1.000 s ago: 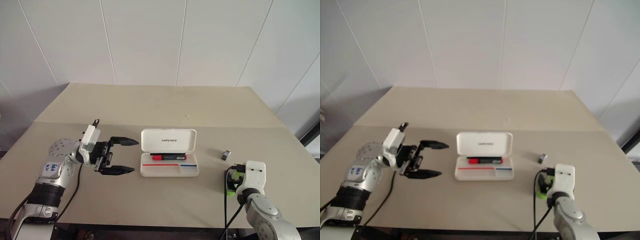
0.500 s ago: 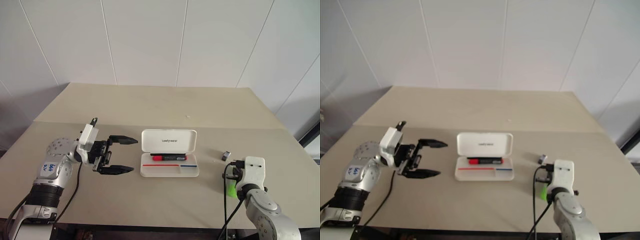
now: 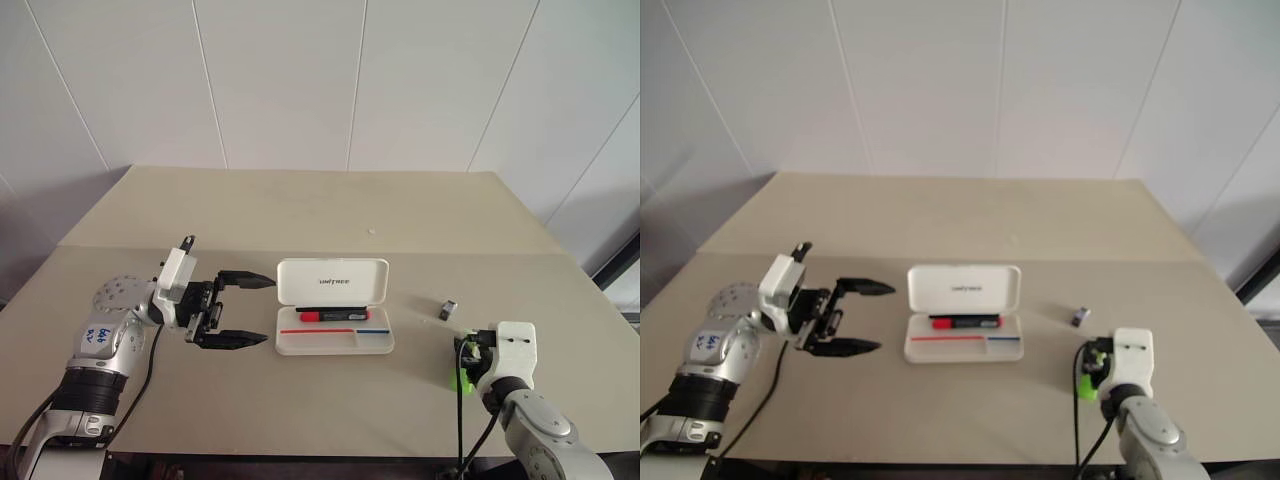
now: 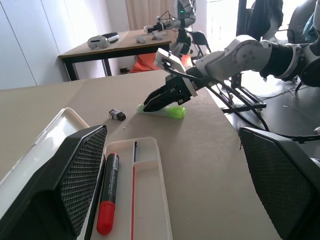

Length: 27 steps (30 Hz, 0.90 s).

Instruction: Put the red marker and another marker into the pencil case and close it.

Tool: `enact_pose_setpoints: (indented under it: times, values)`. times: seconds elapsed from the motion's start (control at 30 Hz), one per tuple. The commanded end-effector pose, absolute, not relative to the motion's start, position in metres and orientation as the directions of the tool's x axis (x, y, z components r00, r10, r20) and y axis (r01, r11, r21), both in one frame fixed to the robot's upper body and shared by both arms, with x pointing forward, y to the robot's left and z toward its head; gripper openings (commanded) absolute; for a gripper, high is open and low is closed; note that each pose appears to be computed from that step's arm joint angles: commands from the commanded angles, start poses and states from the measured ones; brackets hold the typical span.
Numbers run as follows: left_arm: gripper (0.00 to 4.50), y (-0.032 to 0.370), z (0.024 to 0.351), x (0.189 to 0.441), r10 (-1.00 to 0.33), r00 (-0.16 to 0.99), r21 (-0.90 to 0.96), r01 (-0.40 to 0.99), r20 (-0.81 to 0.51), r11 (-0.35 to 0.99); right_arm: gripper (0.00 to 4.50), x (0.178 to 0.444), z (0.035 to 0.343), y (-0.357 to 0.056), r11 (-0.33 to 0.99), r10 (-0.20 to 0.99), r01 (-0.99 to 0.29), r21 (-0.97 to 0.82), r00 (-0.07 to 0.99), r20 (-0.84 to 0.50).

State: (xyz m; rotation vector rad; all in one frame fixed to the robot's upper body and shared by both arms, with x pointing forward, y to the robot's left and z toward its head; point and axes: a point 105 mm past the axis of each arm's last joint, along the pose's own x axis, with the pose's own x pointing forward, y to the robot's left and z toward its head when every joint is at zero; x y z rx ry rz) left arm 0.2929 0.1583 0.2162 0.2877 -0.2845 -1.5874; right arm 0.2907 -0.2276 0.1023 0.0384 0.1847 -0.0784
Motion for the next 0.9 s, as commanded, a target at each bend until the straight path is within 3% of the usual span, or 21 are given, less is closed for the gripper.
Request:
enact_pose_setpoints:
  times: [0.03, 0.1, 0.47, 0.9]
  values:
    - [4.5, 0.159, 0.22, 0.284, -0.991, -0.13, 0.384, 0.914, -0.037, -0.134, 4.0, 0.284, 0.108, -0.237, 0.987, -0.149, 0.158, 0.041, 0.974, -0.17]
    - [4.5, 0.158, 0.22, 0.284, -0.991, -0.132, 0.384, 0.913, -0.038, -0.136, 4.47, 0.282, 0.102, -0.242, 0.977, -0.196, 0.208, 0.038, 0.959, -0.204]
    - [4.5, 0.156, 0.22, 0.285, -0.991, -0.131, 0.387, 0.912, -0.042, -0.137, 4.47, 0.281, 0.093, -0.237, 0.955, -0.272, 0.296, 0.03, 0.91, -0.313]
    - [4.5, 0.156, 0.219, 0.284, -0.992, -0.114, 0.392, 0.912, -0.048, -0.124, 4.47, 0.288, 0.079, -0.231, 0.946, -0.249, 0.312, 0.092, 0.877, -0.41]
